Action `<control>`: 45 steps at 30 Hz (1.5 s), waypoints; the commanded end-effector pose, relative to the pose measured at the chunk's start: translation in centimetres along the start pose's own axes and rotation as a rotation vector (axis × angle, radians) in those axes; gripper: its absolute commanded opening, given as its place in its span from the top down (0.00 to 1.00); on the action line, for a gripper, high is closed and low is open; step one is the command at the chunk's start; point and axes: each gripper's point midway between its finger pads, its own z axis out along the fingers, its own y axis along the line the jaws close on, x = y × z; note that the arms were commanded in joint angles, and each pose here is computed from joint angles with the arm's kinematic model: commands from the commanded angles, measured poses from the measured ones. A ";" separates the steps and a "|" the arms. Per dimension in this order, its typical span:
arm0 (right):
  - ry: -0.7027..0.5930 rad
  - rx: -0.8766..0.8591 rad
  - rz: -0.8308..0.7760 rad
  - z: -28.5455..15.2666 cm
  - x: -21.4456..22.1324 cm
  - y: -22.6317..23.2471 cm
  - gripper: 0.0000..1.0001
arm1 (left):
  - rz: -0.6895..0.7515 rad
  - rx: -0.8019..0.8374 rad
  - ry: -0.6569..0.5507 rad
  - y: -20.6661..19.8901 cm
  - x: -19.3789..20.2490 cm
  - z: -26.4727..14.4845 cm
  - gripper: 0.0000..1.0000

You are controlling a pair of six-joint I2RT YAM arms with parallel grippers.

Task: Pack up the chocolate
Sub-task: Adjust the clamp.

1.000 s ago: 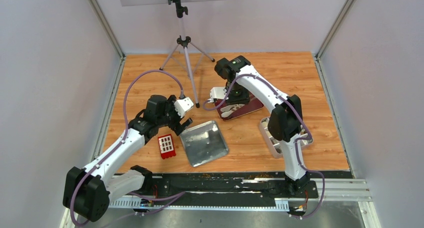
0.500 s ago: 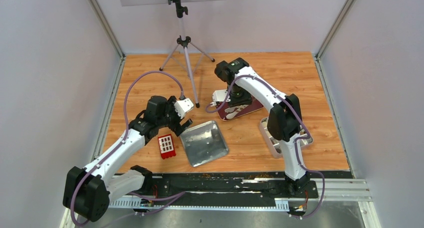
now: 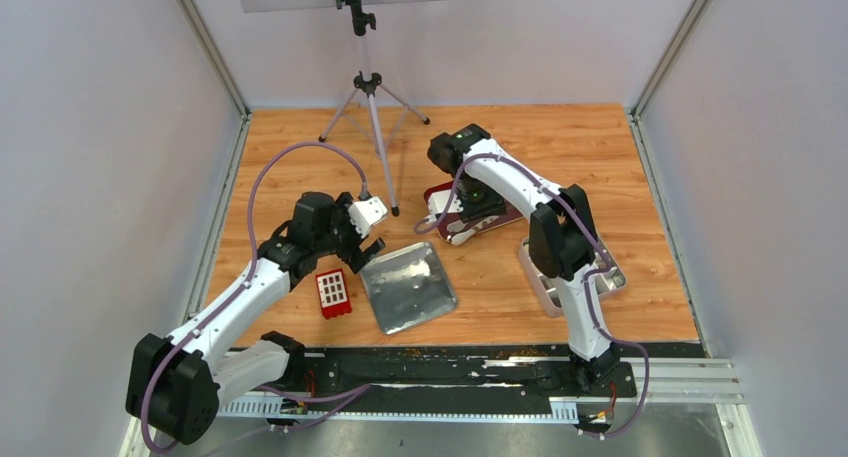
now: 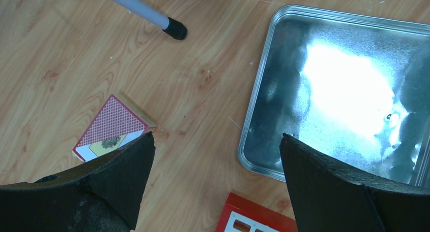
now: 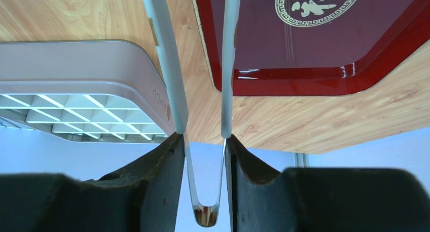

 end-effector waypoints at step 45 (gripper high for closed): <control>-0.893 -0.238 0.512 -9.9 -7.8 0.4 0.68 | 1.385 -0.141 -0.366 1.7 -17.1 10.5 0.07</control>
